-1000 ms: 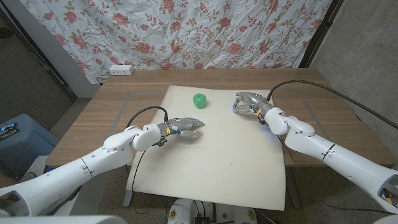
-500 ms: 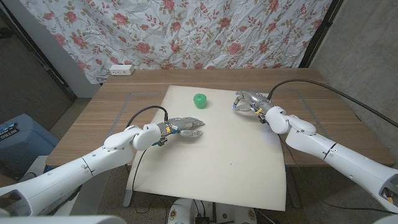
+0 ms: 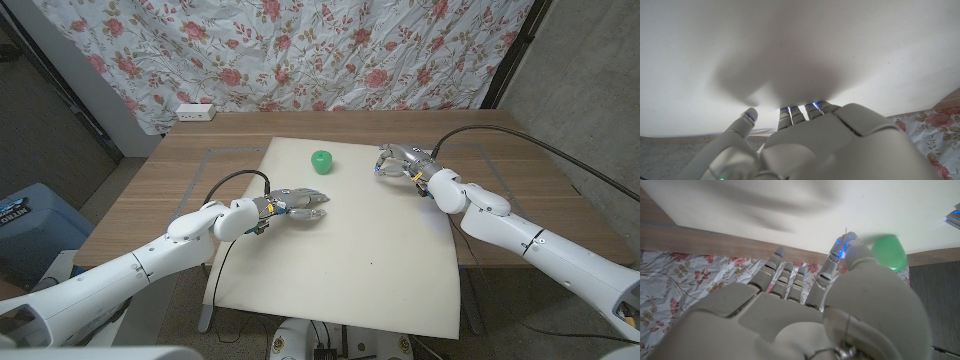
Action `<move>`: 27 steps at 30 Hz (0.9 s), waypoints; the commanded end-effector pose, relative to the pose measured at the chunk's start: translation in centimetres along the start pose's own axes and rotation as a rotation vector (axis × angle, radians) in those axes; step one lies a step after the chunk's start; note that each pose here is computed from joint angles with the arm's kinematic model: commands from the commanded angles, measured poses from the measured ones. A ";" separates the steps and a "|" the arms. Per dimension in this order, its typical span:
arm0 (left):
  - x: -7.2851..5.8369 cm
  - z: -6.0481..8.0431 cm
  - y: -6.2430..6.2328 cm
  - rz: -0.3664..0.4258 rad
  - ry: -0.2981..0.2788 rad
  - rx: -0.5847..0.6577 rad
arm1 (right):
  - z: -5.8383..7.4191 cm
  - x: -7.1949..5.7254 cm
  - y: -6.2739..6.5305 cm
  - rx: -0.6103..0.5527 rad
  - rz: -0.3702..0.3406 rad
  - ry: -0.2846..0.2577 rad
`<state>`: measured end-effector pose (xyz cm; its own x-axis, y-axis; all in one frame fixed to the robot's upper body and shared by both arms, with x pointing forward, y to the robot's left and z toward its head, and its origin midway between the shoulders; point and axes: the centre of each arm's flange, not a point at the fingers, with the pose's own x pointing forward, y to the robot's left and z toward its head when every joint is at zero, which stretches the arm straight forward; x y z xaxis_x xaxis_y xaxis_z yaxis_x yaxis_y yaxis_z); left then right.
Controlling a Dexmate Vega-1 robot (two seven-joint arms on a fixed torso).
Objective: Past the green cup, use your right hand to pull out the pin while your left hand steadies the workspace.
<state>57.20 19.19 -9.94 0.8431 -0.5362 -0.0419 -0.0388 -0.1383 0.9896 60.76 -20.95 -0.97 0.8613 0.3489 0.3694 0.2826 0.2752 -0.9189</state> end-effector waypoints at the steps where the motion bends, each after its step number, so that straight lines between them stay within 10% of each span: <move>1: -0.3 0.0 -0.1 0.013 0.004 -0.001 | 0.1 -0.3 -1.0 -0.016 -0.014 0.010; 27: -1.3 -0.4 0.2 0.073 0.015 -0.011 | 1.3 -0.7 -1.7 -0.139 -0.015 0.056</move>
<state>56.75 19.76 -10.24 0.8465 -0.5321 -0.0168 -0.0564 -0.1209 0.9911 59.42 -20.68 0.27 0.8735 0.3067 0.3780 0.3372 0.1788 -0.9243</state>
